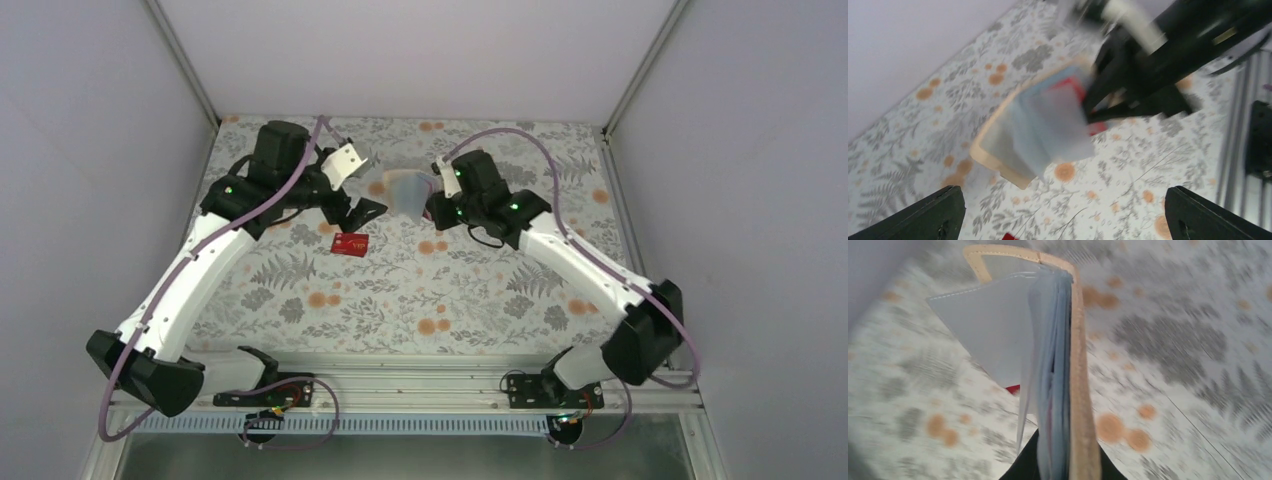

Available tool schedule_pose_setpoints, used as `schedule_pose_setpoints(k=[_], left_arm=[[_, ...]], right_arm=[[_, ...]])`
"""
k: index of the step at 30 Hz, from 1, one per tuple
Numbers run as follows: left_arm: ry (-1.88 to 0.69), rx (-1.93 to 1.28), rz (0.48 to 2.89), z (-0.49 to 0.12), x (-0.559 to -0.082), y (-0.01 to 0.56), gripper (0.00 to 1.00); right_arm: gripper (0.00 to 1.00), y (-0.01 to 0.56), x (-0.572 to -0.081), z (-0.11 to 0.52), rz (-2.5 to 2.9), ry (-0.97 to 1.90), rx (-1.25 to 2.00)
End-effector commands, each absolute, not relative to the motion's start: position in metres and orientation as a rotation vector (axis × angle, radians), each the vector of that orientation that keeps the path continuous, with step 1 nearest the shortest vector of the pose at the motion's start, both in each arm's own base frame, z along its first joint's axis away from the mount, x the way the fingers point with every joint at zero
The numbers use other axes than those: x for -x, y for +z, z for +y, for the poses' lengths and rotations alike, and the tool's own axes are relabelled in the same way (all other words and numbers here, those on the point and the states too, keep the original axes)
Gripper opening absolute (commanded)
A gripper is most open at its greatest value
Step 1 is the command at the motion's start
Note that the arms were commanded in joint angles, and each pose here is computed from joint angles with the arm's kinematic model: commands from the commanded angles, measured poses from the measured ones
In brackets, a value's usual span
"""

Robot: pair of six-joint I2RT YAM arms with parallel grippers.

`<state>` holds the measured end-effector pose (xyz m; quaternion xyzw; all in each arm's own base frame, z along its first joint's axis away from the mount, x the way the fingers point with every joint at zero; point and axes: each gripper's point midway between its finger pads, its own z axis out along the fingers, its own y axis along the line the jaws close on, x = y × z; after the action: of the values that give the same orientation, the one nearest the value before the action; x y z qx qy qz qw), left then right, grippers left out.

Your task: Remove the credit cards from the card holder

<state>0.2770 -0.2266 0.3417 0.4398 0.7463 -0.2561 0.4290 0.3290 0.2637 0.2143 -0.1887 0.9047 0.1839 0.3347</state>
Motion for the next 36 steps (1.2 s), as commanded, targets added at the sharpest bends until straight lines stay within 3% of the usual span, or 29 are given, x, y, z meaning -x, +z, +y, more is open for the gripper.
schedule_pose_setpoints(k=[1, 5, 12, 21, 31, 36], left_arm=[[-0.503, -1.001, 1.942, -0.221, -0.306, 0.316, 1.0], [-0.48, -0.996, 1.965, -0.234, -0.317, 0.315, 1.0], [-0.486, -1.013, 1.944, -0.245, -0.318, 0.317, 1.0], [-0.101, -0.811, 1.968, -0.196, -0.362, 0.317, 1.0], [0.0, -0.604, 1.988, -0.107, -0.393, 0.341, 1.0], [-0.215, -0.797, 1.848, -0.14, -0.355, 0.38, 0.96]], right_arm=[[0.04, 0.309, -0.314, 0.302, 2.074, 0.861, 0.494], [0.04, 0.329, -0.295, 0.325, 2.002, 1.06, 0.561], [0.04, 0.336, -0.286, 0.337, 1.987, 1.111, 0.594], [0.04, 0.36, -0.255, 0.334, 1.886, 1.205, 0.712], [0.04, 0.346, -0.274, 0.297, 1.977, 1.016, 0.544], [0.04, 0.326, -0.297, 0.286, 2.077, 0.855, 0.454]])
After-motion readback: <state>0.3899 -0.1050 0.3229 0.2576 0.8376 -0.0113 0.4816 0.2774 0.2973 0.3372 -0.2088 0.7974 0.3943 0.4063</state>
